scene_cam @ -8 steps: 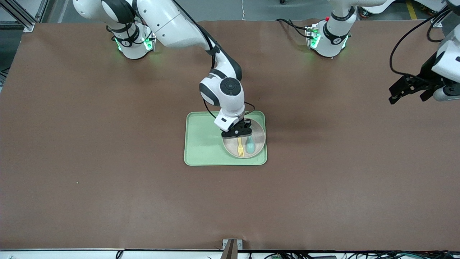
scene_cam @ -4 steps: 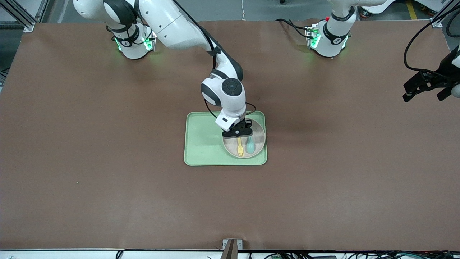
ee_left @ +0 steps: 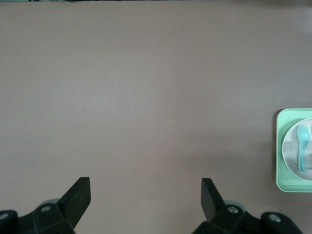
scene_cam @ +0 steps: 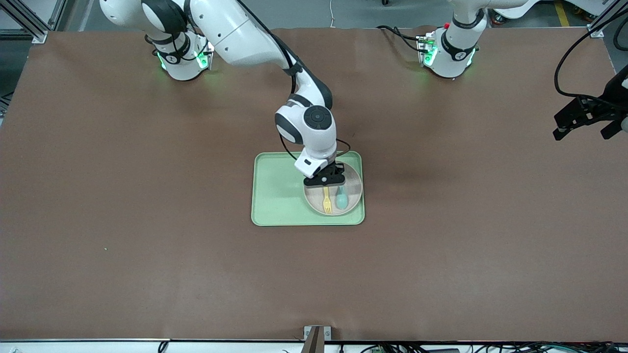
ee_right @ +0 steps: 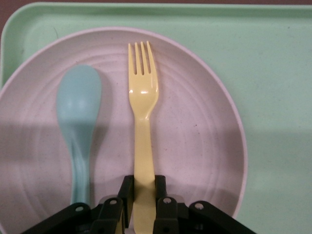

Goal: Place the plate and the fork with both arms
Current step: 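Lift the yellow fork out of the plate with the right gripper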

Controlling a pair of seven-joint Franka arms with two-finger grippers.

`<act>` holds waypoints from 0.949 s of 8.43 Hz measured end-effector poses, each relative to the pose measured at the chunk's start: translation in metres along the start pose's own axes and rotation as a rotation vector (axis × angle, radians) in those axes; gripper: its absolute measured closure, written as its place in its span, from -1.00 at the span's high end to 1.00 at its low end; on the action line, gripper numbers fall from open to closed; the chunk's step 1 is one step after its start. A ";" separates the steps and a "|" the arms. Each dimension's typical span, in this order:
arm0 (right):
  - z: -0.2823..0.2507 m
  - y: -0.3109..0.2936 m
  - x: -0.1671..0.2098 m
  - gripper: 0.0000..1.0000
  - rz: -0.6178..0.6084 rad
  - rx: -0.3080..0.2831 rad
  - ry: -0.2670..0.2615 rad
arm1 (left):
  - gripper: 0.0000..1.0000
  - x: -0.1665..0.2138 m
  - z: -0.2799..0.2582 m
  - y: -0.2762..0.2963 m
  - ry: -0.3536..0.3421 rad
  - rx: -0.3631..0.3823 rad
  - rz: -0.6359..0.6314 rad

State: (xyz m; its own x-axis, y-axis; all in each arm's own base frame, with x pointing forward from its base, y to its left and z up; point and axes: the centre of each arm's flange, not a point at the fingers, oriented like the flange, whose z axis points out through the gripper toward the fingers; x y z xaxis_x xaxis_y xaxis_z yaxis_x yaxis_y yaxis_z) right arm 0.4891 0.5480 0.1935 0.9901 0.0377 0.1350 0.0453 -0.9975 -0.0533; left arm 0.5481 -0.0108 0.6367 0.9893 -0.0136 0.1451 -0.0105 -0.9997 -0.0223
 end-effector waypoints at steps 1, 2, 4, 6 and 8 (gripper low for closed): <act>-0.005 -0.001 0.002 -0.55 0.027 -0.008 -0.007 | 1.00 0.001 0.002 0.003 -0.003 0.000 0.005; -0.012 -0.002 0.004 -0.55 0.041 -0.022 -0.017 | 1.00 0.001 0.002 0.005 -0.003 -0.001 0.009; -0.036 0.002 0.012 -0.55 0.070 -0.050 -0.036 | 1.00 0.001 0.001 0.007 -0.001 -0.001 0.012; -0.090 0.036 0.044 -0.55 0.152 -0.058 -0.065 | 1.00 -0.001 0.001 0.006 -0.021 -0.001 0.011; -0.082 0.103 0.060 -0.55 0.204 -0.085 -0.120 | 1.00 -0.002 0.001 0.006 -0.027 -0.001 0.011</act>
State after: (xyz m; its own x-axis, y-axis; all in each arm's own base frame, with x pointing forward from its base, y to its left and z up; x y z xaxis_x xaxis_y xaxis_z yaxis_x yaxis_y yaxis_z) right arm 0.5426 0.4424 0.2768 0.9865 -0.1631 0.0109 -0.1633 -0.9864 0.0164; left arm 0.5465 -0.0170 0.6349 0.9927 -0.0240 0.1185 -0.0214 -0.9995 -0.0232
